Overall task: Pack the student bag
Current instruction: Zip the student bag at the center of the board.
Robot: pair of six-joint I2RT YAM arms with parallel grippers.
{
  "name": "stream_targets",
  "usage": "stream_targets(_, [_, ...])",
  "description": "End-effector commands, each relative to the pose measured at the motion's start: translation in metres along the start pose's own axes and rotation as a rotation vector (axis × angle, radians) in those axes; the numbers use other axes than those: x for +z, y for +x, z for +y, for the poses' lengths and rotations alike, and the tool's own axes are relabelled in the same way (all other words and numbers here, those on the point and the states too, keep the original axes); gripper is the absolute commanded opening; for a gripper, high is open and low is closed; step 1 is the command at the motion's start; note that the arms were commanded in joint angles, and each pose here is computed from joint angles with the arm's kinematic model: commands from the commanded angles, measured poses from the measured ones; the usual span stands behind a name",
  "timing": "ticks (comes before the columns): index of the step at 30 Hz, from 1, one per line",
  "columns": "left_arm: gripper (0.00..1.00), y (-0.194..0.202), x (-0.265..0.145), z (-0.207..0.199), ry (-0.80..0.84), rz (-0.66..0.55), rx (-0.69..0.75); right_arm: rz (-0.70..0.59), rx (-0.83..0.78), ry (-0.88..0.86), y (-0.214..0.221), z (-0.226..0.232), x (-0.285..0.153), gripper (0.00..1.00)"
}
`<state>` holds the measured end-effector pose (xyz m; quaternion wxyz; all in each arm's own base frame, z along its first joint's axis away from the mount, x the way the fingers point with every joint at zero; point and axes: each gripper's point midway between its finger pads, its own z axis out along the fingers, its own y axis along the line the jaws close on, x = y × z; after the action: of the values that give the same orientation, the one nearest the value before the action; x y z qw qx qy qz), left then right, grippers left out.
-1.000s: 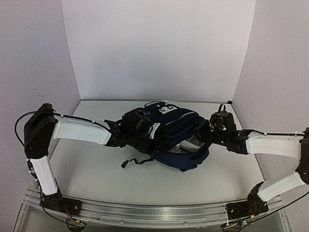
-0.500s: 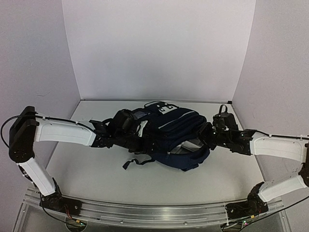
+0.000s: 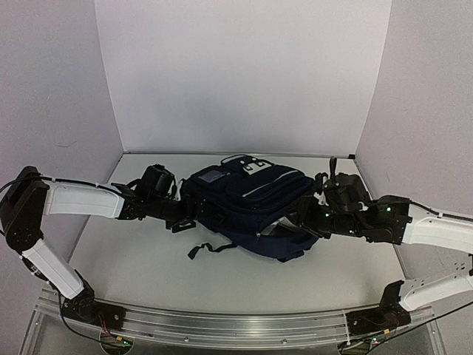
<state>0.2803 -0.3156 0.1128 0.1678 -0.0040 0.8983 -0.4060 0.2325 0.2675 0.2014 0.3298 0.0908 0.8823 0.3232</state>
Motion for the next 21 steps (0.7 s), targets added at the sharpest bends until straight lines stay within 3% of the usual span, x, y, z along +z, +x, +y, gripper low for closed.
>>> stream_targets(1, [0.85, -0.011, 0.013, 0.006, 0.051, -0.04, -0.081, 0.029, -0.041, 0.024, 0.031, 0.018, 0.002, 0.46])
stream_targets(5, [0.82, -0.015, 0.022, 0.016, 0.04, -0.056, -0.117, 0.064, -0.045, 0.077, 0.058, 0.018, 0.023, 0.4])
stream_targets(12, [0.76, -0.018, 0.032, 0.036, -0.018, -0.08, -0.147, 0.051, -0.018, 0.09, 0.066, 0.025, 0.052, 0.38])
stream_targets(21, [0.6, -0.03, 0.046, 0.045, -0.04, -0.109, -0.15, 0.029, 0.026, 0.131, 0.074, 0.021, 0.077, 0.35])
